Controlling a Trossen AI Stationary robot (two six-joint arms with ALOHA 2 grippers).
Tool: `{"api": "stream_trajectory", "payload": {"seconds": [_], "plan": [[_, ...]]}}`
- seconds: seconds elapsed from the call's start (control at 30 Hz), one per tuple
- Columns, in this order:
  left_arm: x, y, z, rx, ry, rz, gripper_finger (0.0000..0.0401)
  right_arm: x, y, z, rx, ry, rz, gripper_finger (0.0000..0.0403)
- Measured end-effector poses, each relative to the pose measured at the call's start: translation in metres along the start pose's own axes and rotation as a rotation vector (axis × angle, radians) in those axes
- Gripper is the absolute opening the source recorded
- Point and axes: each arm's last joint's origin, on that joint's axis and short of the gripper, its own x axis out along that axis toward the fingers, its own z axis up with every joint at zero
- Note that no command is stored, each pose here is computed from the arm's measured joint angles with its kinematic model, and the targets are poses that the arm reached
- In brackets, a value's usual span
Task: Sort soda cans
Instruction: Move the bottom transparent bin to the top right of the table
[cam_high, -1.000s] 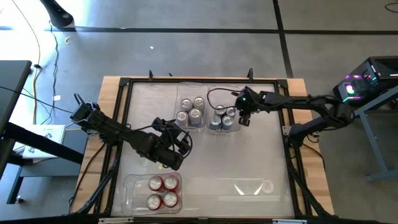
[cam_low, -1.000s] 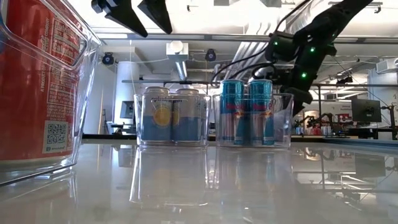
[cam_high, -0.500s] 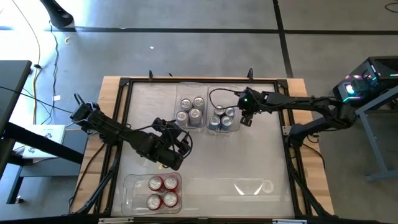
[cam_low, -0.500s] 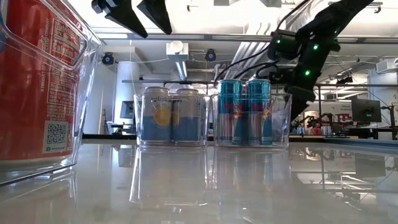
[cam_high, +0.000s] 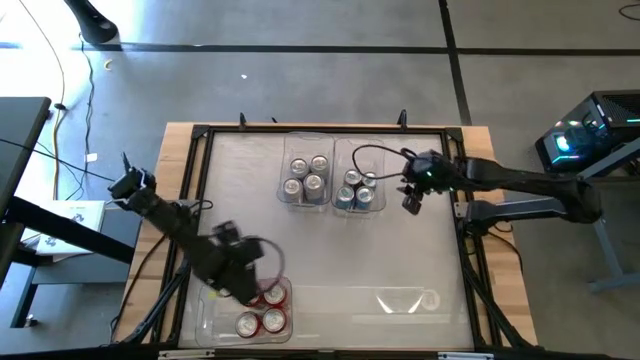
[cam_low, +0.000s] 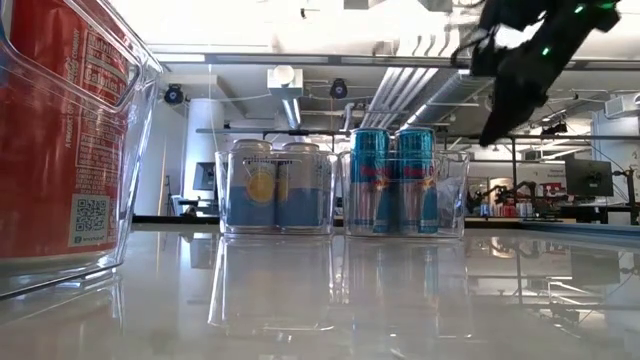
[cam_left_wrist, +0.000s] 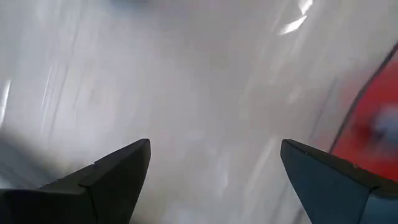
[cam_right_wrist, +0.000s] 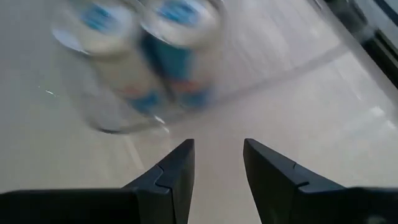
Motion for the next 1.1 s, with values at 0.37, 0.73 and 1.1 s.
{"api": "stream_trajectory", "payload": {"seconds": [0.37, 0.73, 1.1], "plan": [[-0.039, -0.020, -0.084, -0.442, 0.251, -0.068, 0.0355, -0.026, 0.039, -0.008, -0.056, -0.270, 0.199, 0.0133], [-0.050, -0.033, -0.108, -0.860, 0.447, -0.068, 0.0355, -0.029, 0.052, -0.009, -0.125, -0.308, 0.196, 0.0133], [-0.024, -0.040, -0.100, -0.927, 0.492, -0.093, 0.0346, -0.032, 0.061, -0.012, -0.188, -0.320, 0.237, 0.0133]]}}
